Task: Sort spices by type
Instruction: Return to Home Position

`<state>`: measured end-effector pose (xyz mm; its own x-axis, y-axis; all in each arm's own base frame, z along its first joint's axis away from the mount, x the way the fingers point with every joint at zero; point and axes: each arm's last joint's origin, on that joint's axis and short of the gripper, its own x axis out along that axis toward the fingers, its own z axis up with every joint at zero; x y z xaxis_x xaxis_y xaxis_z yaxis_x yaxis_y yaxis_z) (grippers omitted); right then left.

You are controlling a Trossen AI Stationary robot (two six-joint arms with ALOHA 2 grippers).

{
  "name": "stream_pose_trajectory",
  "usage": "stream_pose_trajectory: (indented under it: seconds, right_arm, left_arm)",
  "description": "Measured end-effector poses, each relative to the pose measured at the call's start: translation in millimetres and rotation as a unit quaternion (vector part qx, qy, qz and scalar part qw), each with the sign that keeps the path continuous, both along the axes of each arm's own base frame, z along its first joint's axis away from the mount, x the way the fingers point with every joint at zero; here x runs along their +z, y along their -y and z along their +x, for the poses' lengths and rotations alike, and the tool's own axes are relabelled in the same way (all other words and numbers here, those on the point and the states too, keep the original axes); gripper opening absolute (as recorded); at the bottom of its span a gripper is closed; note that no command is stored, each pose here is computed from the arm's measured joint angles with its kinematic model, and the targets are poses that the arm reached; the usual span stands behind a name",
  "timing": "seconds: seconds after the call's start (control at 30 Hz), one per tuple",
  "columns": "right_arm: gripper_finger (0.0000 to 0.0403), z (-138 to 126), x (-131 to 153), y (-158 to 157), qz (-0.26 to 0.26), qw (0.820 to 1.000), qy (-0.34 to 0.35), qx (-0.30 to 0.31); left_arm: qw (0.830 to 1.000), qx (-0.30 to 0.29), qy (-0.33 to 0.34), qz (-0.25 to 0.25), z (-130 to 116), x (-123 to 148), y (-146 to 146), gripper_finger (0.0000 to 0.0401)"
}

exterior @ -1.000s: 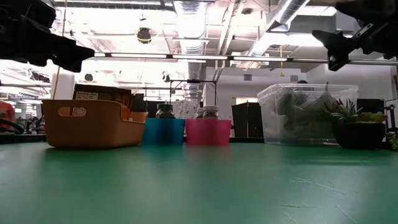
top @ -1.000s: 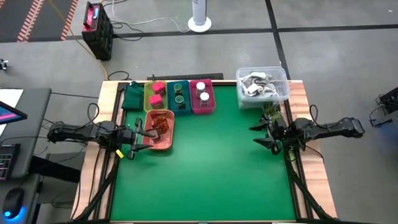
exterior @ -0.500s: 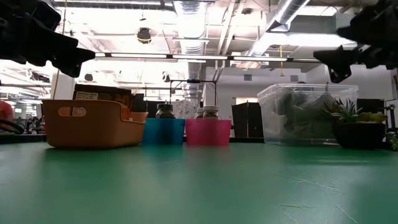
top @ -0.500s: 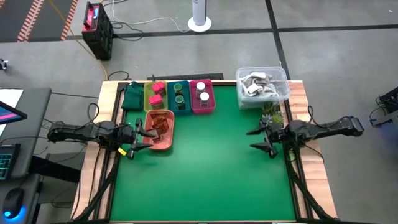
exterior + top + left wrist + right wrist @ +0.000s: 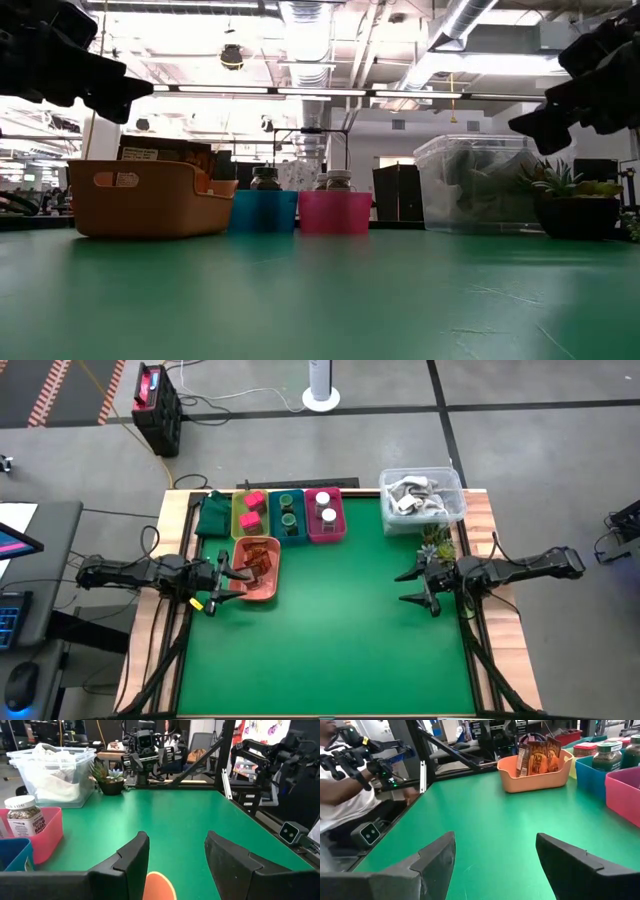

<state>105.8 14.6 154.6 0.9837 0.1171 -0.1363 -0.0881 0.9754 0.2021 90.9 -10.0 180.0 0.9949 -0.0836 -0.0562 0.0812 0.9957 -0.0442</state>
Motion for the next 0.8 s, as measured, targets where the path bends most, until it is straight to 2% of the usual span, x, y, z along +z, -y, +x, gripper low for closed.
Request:
stream_pose_trajectory:
  seconds: [0.8]
  right_arm:
    - [0.0302,-0.2,-0.8,0.0,0.0,1.0,-0.006,0.0]
  left_arm:
    - [1.0,0.0,0.0,0.0,0.1,-0.3,0.0,0.0181]
